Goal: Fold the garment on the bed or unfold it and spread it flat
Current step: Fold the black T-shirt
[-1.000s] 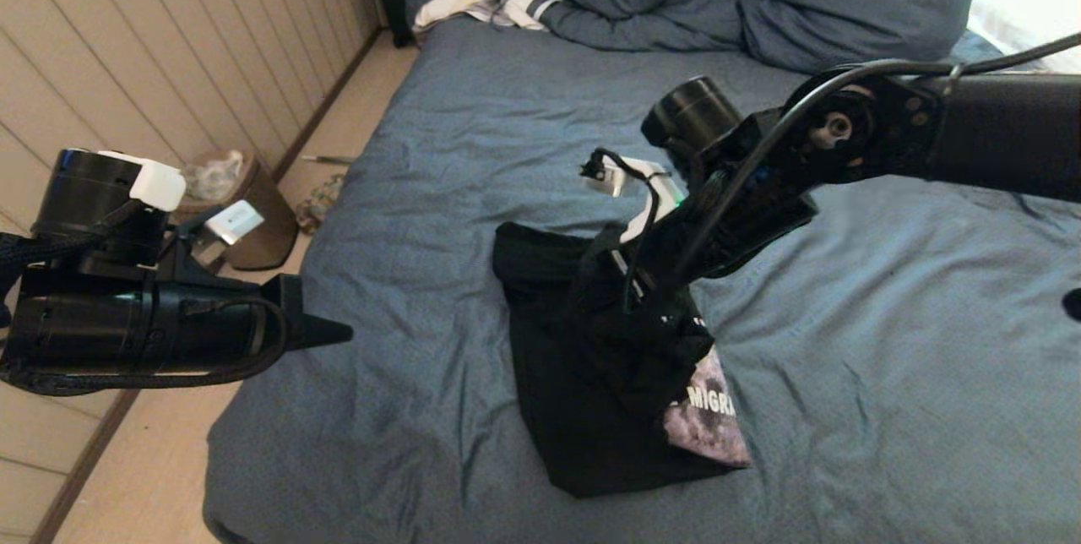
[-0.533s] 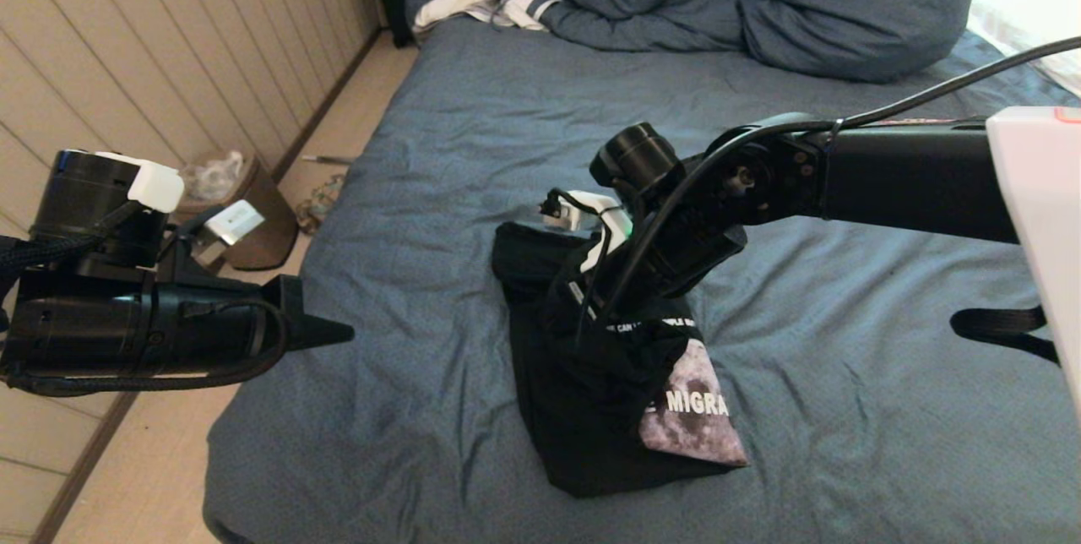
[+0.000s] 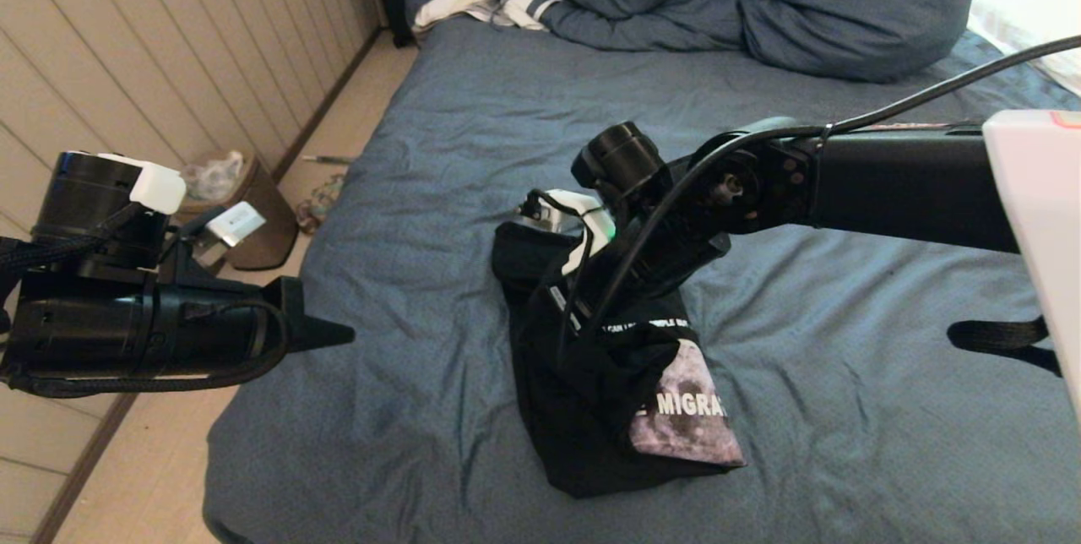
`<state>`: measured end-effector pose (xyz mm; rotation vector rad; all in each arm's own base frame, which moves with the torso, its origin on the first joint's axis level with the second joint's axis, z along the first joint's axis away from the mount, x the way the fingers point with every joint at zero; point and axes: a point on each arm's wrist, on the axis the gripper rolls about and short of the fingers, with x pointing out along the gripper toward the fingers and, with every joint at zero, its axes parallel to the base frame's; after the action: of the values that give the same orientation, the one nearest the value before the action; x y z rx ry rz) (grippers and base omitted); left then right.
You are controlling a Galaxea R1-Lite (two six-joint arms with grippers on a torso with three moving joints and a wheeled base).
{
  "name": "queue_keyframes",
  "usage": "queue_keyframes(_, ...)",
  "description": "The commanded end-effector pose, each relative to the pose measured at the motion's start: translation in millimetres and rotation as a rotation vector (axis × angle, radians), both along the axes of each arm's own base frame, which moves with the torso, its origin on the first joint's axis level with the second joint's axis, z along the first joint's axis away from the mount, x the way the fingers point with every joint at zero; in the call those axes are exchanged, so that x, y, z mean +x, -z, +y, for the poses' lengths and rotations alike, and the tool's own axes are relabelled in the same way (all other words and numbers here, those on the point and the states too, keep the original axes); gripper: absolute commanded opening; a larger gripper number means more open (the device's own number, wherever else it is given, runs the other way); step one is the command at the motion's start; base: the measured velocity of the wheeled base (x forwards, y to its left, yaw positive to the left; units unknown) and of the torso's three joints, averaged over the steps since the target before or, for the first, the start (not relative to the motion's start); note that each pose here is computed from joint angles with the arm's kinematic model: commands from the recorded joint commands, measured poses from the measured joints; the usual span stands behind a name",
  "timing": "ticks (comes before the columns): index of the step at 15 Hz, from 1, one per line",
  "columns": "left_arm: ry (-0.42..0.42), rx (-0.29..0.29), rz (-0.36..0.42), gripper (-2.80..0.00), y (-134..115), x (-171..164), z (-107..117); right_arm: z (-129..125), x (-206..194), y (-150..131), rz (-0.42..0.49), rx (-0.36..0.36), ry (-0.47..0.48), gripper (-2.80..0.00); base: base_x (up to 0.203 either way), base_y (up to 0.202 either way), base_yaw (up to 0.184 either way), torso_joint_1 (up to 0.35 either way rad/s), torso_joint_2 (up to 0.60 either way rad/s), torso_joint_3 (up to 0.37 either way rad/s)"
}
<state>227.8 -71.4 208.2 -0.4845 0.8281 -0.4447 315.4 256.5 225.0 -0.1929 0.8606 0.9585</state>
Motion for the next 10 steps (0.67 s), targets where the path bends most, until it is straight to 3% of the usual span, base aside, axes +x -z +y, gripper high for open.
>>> queue_keyframes(1,0.0,-0.004,0.004,-2.8,0.1,-0.4,-0.3,-5.7,-6.9,-11.8,-0.015,0.014,-0.001,0.0,0.0,0.0,0.0,0.0,0.0,0.0)
queue_keyframes(6,0.0,-0.004,0.002,-2.8,-0.2,-0.7,-0.2,-24.9,-25.5,-48.3,-0.086,0.07,0.008,0.0,0.0,0.0,0.0,0.0,0.0,0.0)
queue_keyframes(9,0.0,-0.005,-0.001,-2.8,-1.1,-1.4,0.0,-61.1,-32.1,-65.9,-0.108,0.087,0.087,0.0,0.0,0.0,0.0,0.0,0.0,0.0)
queue_keyframes(10,0.0,-0.006,-0.001,-2.8,-1.3,-2.1,0.2,-76.0,-34.3,-66.4,-0.103,0.079,0.122,-2.8,0.0,0.0,0.0,0.0,0.0,0.0)
